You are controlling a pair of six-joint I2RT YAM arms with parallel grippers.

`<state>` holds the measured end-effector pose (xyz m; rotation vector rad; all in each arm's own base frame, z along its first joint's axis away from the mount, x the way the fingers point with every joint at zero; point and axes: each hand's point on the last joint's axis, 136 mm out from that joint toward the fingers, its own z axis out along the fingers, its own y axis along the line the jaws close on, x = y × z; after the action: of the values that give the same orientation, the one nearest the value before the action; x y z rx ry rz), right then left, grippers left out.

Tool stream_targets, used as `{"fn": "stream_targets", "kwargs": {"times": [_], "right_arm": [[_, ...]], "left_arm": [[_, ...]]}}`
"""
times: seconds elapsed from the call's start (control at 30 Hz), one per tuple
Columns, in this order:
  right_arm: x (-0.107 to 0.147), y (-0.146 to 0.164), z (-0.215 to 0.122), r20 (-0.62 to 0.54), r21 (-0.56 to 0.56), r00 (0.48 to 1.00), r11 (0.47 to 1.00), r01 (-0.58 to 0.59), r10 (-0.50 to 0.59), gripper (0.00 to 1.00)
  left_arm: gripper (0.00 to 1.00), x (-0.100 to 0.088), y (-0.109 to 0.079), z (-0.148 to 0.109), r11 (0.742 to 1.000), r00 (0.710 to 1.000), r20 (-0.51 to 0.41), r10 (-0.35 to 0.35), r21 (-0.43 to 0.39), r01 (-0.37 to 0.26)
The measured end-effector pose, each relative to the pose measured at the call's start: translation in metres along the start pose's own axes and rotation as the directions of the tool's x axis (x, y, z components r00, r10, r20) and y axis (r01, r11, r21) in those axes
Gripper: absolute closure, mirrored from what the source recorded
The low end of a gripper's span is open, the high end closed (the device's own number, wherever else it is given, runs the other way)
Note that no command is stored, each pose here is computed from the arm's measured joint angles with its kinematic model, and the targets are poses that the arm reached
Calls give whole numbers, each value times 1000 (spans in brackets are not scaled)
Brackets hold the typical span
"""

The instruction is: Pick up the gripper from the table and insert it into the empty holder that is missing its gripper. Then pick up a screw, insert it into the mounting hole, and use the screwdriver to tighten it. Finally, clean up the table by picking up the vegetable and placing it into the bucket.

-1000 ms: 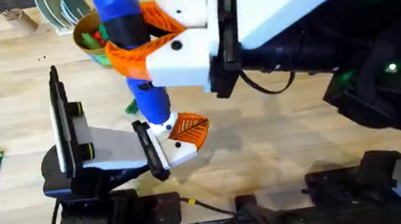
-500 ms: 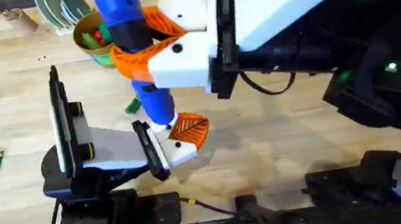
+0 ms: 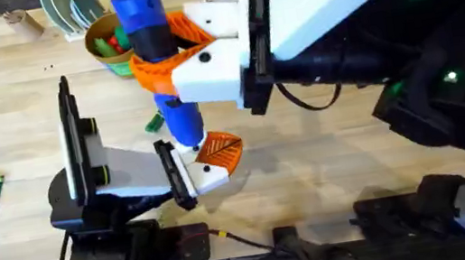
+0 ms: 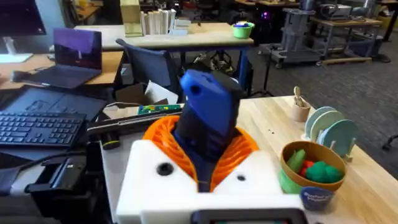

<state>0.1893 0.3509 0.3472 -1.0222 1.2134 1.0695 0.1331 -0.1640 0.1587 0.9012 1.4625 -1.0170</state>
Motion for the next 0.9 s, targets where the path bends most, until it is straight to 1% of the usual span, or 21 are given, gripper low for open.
{"fn": "stream_targets", "kwargs": {"times": [0.17, 0.27, 0.4, 0.53, 0.6, 0.63, 0.7, 0.77, 0.8, 0.83, 0.9], "right_arm": [[-1, -1, 0, 6, 3, 1000, 1000, 3, -3, 926], [-8, -3, -1, 33, 7, 999, 1000, 19, -19, 927], [-33, -14, -10, 117, 46, 990, 996, 71, -76, 929], [-76, -25, -32, 242, 120, 953, 980, 159, -184, 930], [-85, -35, -43, 249, 170, 938, 965, 202, -240, 931], [-84, -43, -48, 223, 201, 936, 953, 227, -270, 931], [-66, -66, -55, 123, 261, 941, 926, 275, -314, 931], [-33, -98, -61, -37, 325, 942, 887, 327, -333, 932], [-15, -114, -66, -122, 355, 934, 864, 358, -337, 932], [6, -133, -73, -221, 383, 915, 832, 401, -339, 933], [43, -169, -92, -410, 415, 850, 762, 498, -332, 934]], "left_arm": [[990, 0, 0, 0, 1000, 1000, 0, 2, 1, -2], [990, 0, 0, 0, 1000, 1000, 0, 4, 1, -4], [990, 0, 0, 0, 1000, 1000, 0, 4, 1, -4], [990, 0, 0, 0, 1000, 1000, 0, 4, 1, -4], [990, 0, 0, 0, 1000, 1000, 0, 4, 1, -4], [990, 0, 0, 0, 1000, 1000, 0, 4, 1, -4], [990, 0, 0, 0, 1000, 1000, 0, 4, 1, -4], [990, 0, 0, 0, 1000, 1000, 0, 4, 1, -4], [990, 0, 0, 0, 1000, 1000, 0, 4, 1, -4], [990, 0, 0, 0, 1000, 1000, 0, 4, 1, -4], [990, 0, 0, 0, 1000, 1000, 0, 4, 1, -4]]}}
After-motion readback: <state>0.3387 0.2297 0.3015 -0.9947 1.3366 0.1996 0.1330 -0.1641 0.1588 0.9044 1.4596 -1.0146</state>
